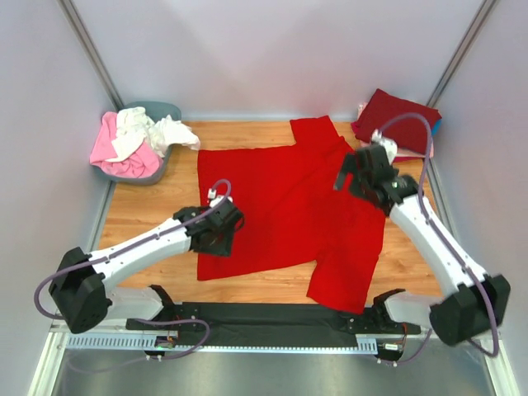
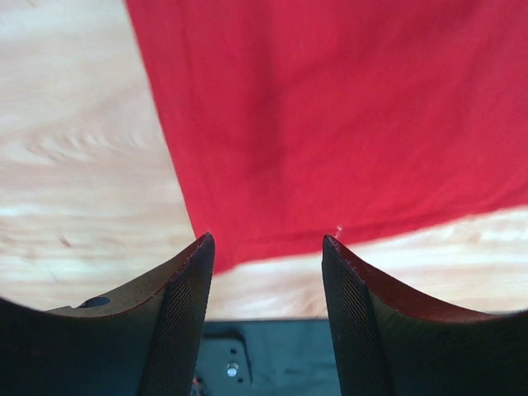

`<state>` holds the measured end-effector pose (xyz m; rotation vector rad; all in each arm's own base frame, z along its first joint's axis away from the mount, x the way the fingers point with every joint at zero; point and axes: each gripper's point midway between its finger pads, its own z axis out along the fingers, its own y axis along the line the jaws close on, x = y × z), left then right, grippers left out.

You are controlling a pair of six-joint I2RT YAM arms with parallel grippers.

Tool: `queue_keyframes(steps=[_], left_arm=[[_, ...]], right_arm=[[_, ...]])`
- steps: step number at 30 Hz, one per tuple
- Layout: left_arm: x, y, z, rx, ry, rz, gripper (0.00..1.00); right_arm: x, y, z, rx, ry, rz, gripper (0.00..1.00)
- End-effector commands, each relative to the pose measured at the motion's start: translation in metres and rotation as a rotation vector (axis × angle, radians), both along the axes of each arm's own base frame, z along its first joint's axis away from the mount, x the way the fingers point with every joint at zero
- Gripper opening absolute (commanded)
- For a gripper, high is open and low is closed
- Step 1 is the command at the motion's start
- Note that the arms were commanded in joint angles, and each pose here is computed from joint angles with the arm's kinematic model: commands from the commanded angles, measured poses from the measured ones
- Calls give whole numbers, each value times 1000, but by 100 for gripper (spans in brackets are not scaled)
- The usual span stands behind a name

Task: Fold and stack the t-shirts
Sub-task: Fold the tshirt

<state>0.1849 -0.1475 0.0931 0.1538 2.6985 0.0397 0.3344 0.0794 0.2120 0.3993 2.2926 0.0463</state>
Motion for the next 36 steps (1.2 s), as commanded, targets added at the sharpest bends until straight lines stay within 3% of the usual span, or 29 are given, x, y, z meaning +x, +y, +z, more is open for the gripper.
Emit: queue_keyframes(steps=[1, 9, 15, 23, 29, 34, 36], left_arm=[[-37, 8, -22, -13, 85, 31, 62], [-58, 32, -43, -156, -8, 219, 60], [-61, 39, -67, -115, 29, 282, 60], [-57, 39, -74, -74, 57, 253, 56], [-53, 40, -74, -28, 65, 246, 29], [-51, 42, -73, -28, 46, 241, 17], [-51, 42, -73, -36, 42, 242, 0]], right_arm=[[-39, 13, -36, 93, 15, -19, 100], [-120, 61, -65, 258, -7, 132, 99], [-154, 53, -106, 123, 183, 114, 99], [-169, 30, -125, 60, 186, -5, 100], [-163, 10, -129, 190, 140, -119, 100], [-166, -16, -133, 142, 199, -212, 100], [-174, -14, -145, 191, 287, -216, 100]])
